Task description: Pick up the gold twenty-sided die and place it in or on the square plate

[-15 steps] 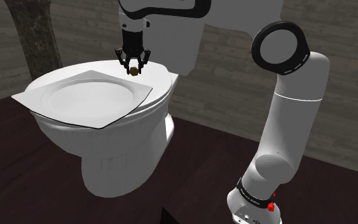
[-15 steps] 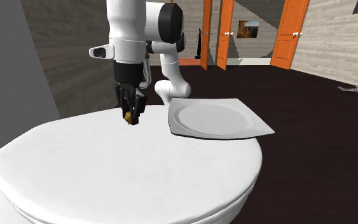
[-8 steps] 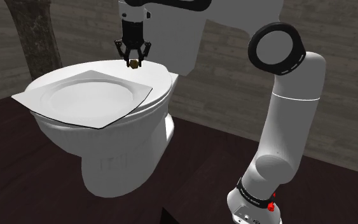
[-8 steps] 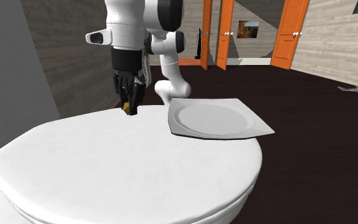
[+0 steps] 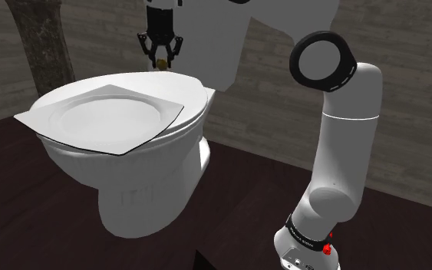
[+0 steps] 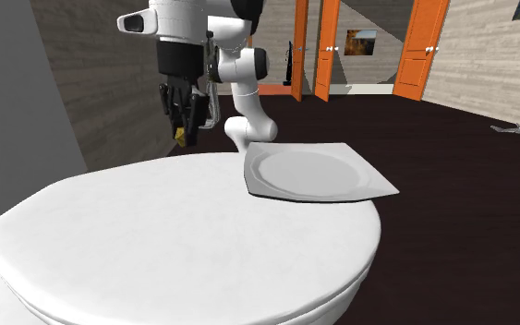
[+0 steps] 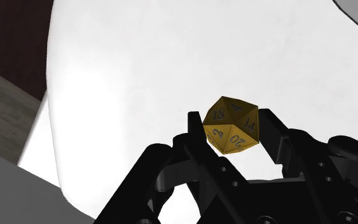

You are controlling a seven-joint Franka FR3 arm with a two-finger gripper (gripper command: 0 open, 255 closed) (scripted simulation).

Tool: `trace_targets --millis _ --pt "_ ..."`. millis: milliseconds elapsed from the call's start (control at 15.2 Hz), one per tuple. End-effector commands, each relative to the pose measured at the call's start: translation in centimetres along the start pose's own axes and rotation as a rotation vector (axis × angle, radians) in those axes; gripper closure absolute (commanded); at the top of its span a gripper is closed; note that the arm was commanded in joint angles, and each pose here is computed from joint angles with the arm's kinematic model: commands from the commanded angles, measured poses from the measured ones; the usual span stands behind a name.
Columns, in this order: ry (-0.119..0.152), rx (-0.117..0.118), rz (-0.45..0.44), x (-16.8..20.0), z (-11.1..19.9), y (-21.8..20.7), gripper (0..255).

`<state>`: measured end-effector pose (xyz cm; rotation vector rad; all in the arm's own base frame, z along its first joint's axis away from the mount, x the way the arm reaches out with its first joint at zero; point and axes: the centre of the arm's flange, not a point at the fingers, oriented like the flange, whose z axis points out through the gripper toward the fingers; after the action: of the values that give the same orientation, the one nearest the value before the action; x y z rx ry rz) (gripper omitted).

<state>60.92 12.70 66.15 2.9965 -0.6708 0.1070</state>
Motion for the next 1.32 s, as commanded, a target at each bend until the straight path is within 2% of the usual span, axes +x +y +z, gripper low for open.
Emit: trace_targets --millis 0,198,1254 --pt "0.000 0.000 0.000 0.0 -1.0 0.0 255" --pt "0.000 0.000 0.000 0.1 -2.2 0.1 255" --pt "0.000 0.000 0.000 -16.1 -4.6 -13.2 255"
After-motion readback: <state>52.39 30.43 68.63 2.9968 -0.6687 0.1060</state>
